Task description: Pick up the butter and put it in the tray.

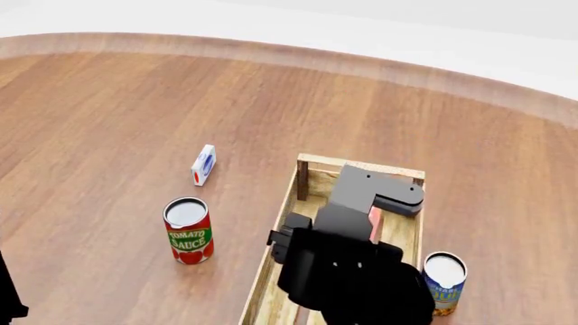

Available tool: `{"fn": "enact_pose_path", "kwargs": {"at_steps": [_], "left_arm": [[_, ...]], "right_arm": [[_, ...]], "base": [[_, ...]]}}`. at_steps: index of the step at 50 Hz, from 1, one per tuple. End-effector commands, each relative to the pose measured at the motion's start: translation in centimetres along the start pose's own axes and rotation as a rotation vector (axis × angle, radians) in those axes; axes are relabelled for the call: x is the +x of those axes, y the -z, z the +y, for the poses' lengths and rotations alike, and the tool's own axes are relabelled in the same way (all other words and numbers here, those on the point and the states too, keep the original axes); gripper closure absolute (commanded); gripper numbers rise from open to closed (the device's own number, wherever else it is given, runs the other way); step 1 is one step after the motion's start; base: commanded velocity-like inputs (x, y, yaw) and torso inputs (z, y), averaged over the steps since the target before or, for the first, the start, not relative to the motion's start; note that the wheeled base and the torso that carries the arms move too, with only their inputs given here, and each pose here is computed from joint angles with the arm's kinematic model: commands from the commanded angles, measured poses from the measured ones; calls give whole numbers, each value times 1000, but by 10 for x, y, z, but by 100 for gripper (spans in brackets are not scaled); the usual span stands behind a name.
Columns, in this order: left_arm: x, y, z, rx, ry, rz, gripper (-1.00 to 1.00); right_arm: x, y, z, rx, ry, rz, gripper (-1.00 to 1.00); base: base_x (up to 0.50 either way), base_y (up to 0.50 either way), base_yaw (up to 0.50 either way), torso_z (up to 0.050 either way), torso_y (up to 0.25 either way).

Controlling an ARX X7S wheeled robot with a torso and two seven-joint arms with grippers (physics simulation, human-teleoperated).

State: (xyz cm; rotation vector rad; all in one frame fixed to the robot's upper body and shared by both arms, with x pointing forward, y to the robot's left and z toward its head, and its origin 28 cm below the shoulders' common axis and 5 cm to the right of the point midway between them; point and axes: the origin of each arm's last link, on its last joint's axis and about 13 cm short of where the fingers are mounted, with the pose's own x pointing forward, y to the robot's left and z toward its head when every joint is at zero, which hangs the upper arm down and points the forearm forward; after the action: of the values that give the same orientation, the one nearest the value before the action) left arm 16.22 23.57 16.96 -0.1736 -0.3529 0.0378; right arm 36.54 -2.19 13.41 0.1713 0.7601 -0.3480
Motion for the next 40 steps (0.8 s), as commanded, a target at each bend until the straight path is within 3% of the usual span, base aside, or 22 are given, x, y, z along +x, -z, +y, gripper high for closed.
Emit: {"fn": "enact_pose_path", "kwargs": {"at_steps": [1, 40], "left_arm": [[0, 0, 0, 0, -2, -1, -100], [-1, -3, 0, -1, -3, -6, -100]], "right_arm": [[5, 2, -3, -53, -5, -21, 100], [22, 21, -7, -107, 3, 15, 100]], "base": [[0, 0, 0, 0, 0], [0, 0, 0, 0, 1]]}}
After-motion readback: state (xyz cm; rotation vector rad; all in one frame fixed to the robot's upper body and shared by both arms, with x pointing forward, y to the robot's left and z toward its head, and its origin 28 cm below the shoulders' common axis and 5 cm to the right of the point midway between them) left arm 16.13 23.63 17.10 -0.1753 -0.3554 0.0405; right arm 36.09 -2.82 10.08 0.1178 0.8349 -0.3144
